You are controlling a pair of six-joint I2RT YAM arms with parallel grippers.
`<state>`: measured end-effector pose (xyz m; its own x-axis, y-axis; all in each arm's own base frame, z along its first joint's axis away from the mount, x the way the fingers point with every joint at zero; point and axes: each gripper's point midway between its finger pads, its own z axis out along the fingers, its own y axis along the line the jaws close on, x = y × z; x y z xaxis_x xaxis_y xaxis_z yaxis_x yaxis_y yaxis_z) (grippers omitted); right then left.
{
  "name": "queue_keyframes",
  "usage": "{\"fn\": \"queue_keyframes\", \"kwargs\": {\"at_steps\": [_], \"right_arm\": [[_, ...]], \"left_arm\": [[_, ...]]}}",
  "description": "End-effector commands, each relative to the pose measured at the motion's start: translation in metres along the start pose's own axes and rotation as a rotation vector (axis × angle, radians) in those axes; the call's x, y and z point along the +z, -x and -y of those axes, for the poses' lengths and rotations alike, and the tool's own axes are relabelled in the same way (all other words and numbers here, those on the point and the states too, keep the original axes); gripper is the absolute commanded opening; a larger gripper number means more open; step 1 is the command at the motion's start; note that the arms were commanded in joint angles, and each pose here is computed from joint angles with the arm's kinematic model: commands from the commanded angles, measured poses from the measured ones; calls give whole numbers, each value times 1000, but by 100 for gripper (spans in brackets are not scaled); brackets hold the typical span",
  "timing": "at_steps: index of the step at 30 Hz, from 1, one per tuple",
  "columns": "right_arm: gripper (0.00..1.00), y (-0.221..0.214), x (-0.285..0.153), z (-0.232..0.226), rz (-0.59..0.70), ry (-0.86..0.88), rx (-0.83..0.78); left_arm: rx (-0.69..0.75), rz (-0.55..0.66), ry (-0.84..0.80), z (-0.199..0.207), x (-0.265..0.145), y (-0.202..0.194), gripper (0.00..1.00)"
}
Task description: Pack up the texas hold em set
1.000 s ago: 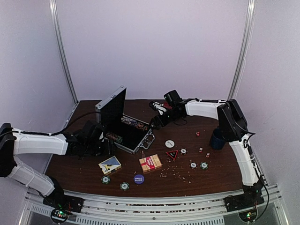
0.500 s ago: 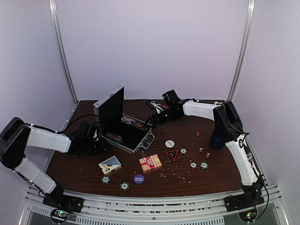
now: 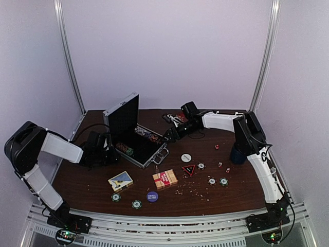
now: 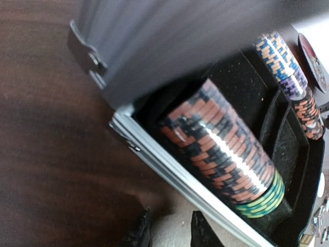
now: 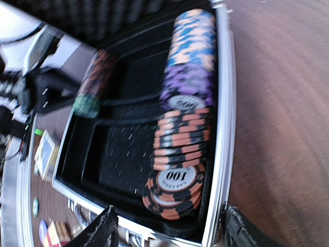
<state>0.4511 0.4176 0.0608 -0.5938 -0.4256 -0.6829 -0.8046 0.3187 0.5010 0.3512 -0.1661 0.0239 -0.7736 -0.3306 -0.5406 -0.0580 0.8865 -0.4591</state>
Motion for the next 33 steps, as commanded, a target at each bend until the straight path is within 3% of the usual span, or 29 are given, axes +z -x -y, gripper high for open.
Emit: {"fn": "queue_keyframes", "kwargs": {"at_steps": [1,21,28,33], "right_arm": [[69,-12,-6,-47,-26,198,-63],[69,-75,6,-123,-224,223,-265],[69,-69,6,-142,-201,201,-289],[68,-47,0,-129,-166,73,-290]], "left_arm": [[62,19,-97,21,12,11,28],[132,49,-169,36,11,17,31],[136,61,-183,38,7,17,32],[135,84,-178,38,-1,23,32]]}}
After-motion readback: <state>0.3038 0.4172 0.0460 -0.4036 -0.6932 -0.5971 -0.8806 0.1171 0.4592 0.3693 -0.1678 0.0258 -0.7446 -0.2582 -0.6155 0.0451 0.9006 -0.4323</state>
